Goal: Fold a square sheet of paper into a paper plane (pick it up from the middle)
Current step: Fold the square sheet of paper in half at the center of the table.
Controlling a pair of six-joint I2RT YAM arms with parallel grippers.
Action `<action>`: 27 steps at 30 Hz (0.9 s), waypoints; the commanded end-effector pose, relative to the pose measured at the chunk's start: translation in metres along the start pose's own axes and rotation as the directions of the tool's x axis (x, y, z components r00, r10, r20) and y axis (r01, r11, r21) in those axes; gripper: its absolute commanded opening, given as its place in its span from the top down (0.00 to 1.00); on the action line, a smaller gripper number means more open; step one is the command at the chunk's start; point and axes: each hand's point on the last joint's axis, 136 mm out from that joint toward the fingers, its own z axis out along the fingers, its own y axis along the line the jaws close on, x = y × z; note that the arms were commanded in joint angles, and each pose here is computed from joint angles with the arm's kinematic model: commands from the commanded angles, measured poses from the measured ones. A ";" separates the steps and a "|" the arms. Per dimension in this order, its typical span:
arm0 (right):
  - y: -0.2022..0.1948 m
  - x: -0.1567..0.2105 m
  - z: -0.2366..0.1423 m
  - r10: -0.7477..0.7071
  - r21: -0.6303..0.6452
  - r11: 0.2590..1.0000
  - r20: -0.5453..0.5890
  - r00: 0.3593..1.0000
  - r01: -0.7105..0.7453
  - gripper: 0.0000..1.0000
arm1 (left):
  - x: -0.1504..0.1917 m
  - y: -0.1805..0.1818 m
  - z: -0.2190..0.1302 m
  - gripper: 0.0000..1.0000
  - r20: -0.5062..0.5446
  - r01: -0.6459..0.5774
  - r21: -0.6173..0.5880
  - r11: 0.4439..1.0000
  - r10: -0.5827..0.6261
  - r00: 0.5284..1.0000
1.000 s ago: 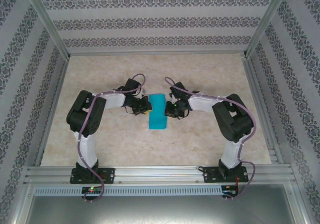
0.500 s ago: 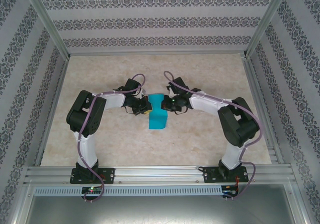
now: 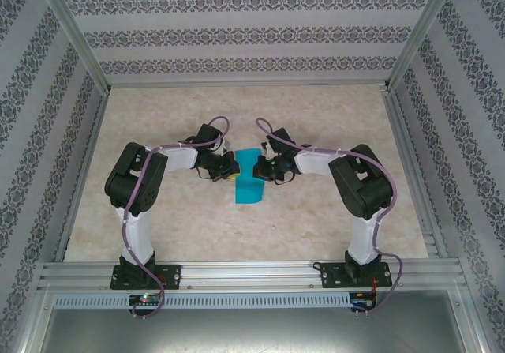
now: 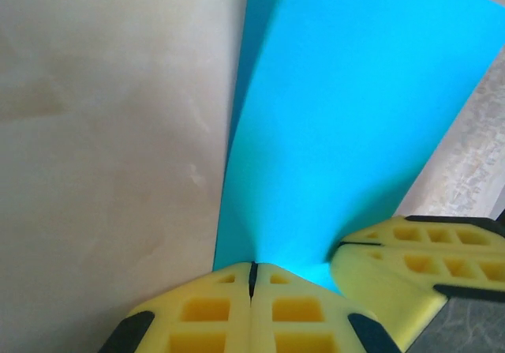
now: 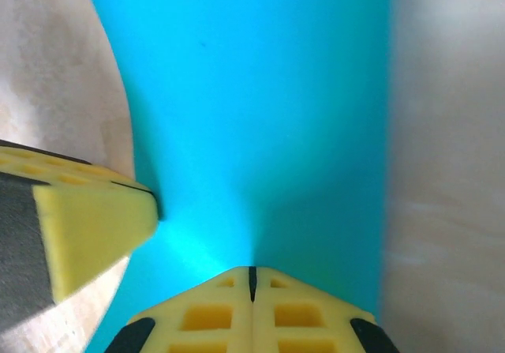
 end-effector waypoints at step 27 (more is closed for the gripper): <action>-0.018 -0.037 0.006 -0.024 0.008 1.000 0.031 0.999 0.023 1.00 | 0.089 0.157 0.010 1.00 -0.123 0.204 -0.516 0.832 -0.308 0.943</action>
